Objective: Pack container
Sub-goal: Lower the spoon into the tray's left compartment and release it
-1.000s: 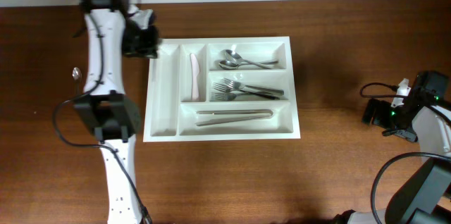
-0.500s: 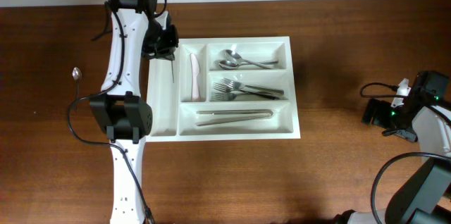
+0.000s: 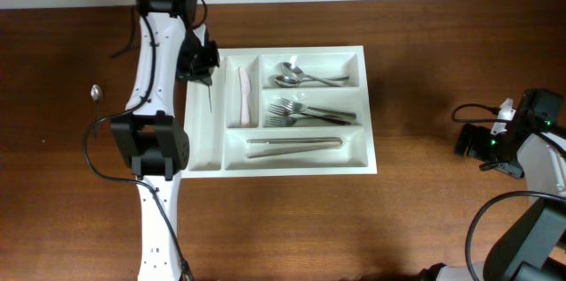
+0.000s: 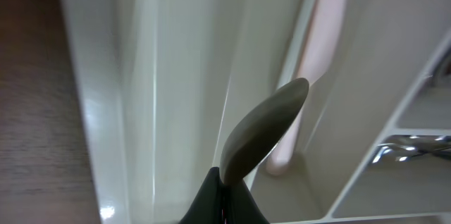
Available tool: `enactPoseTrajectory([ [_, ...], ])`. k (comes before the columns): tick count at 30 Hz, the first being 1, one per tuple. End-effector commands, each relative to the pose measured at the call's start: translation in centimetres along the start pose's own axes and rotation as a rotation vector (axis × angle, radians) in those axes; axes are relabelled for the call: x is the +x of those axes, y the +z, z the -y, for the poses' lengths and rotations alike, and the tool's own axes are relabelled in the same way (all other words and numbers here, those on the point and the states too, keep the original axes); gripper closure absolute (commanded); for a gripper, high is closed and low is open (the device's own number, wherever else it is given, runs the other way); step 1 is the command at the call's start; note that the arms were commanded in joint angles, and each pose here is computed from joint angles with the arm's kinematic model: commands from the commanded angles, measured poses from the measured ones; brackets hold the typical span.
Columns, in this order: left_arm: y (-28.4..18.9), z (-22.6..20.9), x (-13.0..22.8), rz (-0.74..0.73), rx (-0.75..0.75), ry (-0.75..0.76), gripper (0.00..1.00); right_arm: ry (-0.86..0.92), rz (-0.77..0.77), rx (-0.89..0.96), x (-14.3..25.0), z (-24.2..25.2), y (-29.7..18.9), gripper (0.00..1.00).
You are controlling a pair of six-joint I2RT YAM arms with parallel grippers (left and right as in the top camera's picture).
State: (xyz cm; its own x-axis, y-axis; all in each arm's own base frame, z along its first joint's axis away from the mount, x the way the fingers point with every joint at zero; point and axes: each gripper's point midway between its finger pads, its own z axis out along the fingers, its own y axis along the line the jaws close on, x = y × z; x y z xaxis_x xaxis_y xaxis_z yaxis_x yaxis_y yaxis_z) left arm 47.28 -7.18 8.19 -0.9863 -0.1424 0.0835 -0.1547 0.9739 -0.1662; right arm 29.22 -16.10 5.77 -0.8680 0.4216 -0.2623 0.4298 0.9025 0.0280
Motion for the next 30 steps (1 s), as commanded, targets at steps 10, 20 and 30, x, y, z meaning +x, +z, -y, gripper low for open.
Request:
enactPoseTrajectory([
  [10,-0.9,0.7,0.8,-0.002,0.013,0.064,0.98,0.013,0.014,0.010,-0.1,0.2,-0.4,0.01],
  [20,-0.4,-0.4,0.9,-0.011,-0.046,0.095,0.97,0.013,0.014,0.010,-0.1,0.2,-0.4,0.01],
  [30,1.4,-1.2,0.7,-0.032,-0.078,0.096,0.96,0.013,0.014,0.010,-0.1,0.2,-0.4,0.01],
])
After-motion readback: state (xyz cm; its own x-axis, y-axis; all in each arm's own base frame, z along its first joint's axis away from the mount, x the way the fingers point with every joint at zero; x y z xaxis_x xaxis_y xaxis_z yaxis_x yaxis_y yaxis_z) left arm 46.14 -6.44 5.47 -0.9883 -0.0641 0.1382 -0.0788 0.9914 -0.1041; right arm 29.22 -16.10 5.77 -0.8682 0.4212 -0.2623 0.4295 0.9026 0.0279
